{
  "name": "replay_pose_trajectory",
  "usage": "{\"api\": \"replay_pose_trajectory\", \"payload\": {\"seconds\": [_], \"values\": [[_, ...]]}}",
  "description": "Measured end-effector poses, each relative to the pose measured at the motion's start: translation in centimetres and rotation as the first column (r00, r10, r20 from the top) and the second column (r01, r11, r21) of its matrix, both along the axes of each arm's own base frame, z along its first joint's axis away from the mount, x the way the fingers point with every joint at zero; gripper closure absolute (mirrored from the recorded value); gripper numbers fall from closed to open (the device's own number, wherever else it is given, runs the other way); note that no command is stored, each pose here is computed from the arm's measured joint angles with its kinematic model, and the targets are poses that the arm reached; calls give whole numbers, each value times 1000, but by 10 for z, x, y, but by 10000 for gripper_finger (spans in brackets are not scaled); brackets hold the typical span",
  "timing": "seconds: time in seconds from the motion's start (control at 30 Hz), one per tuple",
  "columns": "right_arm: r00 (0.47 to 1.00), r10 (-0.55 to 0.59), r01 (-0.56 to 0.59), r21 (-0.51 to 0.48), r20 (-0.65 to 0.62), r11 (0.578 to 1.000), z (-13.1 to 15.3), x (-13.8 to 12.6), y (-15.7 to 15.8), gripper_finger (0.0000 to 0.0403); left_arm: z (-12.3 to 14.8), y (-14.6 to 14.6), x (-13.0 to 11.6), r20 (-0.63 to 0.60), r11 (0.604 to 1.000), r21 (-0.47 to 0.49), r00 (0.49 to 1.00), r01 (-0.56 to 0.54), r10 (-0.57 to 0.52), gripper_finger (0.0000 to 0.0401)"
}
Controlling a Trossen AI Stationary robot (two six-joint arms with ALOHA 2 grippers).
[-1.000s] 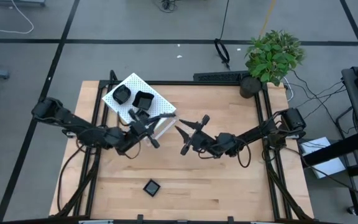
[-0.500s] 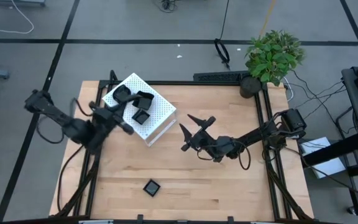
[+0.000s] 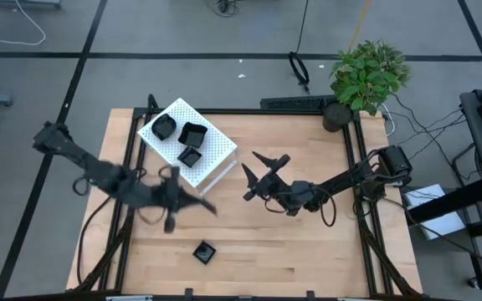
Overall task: Pick & Place Mini shaped plates
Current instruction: Stack the black square plate on top of the black square plate on the shelf
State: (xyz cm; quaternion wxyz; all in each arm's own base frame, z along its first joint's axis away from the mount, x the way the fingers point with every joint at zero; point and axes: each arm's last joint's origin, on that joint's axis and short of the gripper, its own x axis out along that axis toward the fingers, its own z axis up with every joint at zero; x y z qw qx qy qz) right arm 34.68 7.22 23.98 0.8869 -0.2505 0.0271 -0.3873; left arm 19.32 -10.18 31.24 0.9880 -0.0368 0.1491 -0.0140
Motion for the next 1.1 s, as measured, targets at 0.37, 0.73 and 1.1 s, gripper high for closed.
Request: {"api": "replay_pose_trajectory", "payload": {"seconds": [0.37,0.73,1.1], "values": [[1000,-8,8,2,3,1000,1,0,-3,178,50,91,-41,-560,912,-47,767,-408,315,400],[1000,-8,8,10,11,1000,1,0,-3,181,32,152,-26,-722,888,-85,642,-452,258,400],[1000,-9,9,9,10,1000,1,0,-3,181,25,206,-40,-722,836,-206,656,-508,220,401]]}}
